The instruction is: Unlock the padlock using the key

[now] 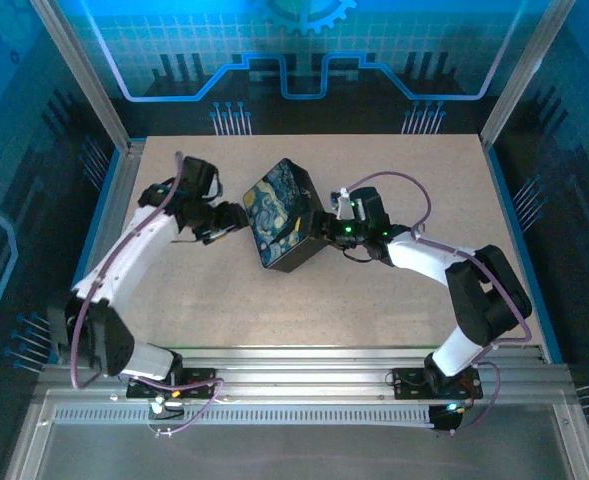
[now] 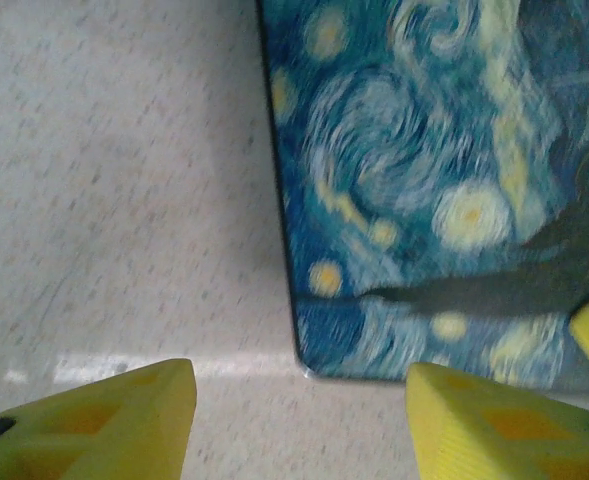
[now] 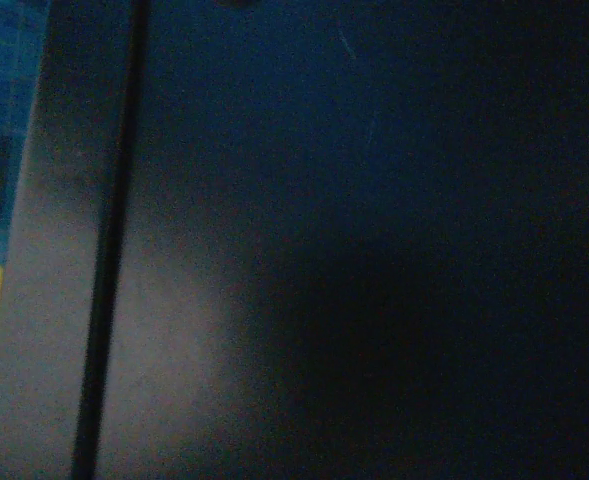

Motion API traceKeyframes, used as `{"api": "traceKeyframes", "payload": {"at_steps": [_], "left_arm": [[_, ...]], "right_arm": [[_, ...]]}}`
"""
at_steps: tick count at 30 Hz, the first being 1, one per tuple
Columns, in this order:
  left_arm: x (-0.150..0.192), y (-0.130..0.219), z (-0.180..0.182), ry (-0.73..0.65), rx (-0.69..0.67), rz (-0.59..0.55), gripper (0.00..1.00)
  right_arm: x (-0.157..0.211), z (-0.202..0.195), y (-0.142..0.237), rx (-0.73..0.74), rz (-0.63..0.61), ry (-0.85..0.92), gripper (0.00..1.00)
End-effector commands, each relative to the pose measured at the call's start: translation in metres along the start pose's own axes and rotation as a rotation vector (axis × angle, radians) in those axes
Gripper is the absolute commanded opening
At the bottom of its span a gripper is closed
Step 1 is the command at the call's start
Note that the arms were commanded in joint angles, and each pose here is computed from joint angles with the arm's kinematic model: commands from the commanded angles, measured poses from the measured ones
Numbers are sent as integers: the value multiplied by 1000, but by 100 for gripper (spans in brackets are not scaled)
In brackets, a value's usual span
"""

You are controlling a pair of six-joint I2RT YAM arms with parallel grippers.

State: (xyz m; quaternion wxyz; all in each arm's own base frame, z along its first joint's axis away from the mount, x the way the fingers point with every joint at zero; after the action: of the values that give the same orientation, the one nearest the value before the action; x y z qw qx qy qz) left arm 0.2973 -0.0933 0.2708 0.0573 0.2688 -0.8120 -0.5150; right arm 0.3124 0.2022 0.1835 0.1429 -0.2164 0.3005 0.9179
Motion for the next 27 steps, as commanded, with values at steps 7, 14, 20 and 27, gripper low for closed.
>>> {"api": "traceKeyframes", "payload": {"at_steps": [7, 14, 20, 27], "left_arm": [[-44, -63, -22, 125, -62, -137, 60], [-46, -109, -31, 114, -7, -98, 60], [-36, -137, -20, 132, -55, -45, 59], [-28, -158, -4, 140, -117, -9, 58]], "right_arm": [[-2, -24, 2, 55, 20, -95, 89], [0, -32, -3, 57, 35, -108, 89], [-4, -30, 1, 66, 51, -70, 96], [-16, -19, 18, 137, 82, 80, 100]]}}
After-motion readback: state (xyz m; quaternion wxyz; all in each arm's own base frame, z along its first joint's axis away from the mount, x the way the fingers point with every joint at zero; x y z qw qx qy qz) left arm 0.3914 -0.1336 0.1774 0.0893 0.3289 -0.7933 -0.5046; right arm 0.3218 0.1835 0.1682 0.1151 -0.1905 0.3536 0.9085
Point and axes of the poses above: each hand's point on the last joint's axis, 136 mm out from that joint toward the fingers, its own y axis back along the fingers, its own z axis along the line the jaws close on, x = y × z, the point moved 10 cm from there along y, back along the fingers, and after that the axes turned 8 degrees about y, right-handed, at the moved point
